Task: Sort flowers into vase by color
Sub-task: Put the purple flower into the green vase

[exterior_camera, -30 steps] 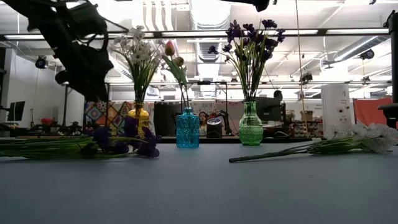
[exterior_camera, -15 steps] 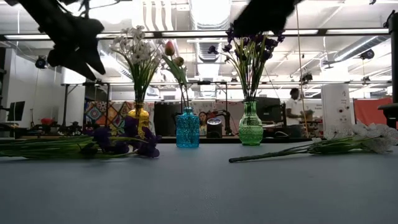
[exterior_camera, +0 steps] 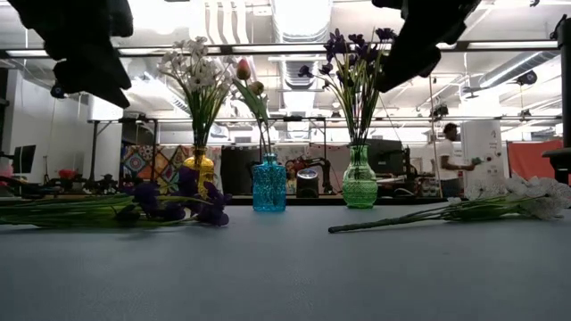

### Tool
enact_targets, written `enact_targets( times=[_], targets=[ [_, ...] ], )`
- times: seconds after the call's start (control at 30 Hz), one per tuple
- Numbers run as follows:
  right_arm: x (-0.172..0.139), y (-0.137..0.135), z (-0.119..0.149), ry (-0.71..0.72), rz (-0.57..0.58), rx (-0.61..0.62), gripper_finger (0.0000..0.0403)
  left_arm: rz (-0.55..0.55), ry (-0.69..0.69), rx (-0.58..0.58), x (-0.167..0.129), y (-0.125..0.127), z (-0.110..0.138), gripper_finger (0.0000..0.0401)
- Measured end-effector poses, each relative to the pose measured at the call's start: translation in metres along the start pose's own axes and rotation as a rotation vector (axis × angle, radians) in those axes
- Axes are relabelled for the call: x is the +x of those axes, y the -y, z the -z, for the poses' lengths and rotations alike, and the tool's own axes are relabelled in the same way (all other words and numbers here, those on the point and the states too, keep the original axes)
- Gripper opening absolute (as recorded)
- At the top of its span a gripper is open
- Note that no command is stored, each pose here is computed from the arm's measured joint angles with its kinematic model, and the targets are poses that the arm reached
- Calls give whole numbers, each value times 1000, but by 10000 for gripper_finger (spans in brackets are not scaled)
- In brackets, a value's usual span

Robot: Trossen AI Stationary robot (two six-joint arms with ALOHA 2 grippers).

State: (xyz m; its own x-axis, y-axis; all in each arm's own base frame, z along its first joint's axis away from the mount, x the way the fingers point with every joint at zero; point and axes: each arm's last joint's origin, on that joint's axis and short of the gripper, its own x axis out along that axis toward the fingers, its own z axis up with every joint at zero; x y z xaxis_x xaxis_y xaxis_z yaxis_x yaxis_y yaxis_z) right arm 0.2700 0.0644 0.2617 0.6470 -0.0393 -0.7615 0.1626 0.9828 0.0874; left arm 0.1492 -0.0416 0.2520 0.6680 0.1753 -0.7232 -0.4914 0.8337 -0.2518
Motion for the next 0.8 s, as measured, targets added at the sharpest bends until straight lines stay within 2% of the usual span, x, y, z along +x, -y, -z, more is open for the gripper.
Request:
enact_targets(
  times=[0.2, 0.5, 0.8],
  targets=[
    [0, 1, 8, -92, -19, 51, 215, 21, -87, 43, 9, 22, 19, 217],
    [-2, 6, 21, -223, 53, 161, 215, -1, -224, 56, 26, 40, 42, 217],
    [-3, 8, 25, -269, 57, 179, 215, 6, -368, 74, 47, 53, 55, 217]
  ],
)
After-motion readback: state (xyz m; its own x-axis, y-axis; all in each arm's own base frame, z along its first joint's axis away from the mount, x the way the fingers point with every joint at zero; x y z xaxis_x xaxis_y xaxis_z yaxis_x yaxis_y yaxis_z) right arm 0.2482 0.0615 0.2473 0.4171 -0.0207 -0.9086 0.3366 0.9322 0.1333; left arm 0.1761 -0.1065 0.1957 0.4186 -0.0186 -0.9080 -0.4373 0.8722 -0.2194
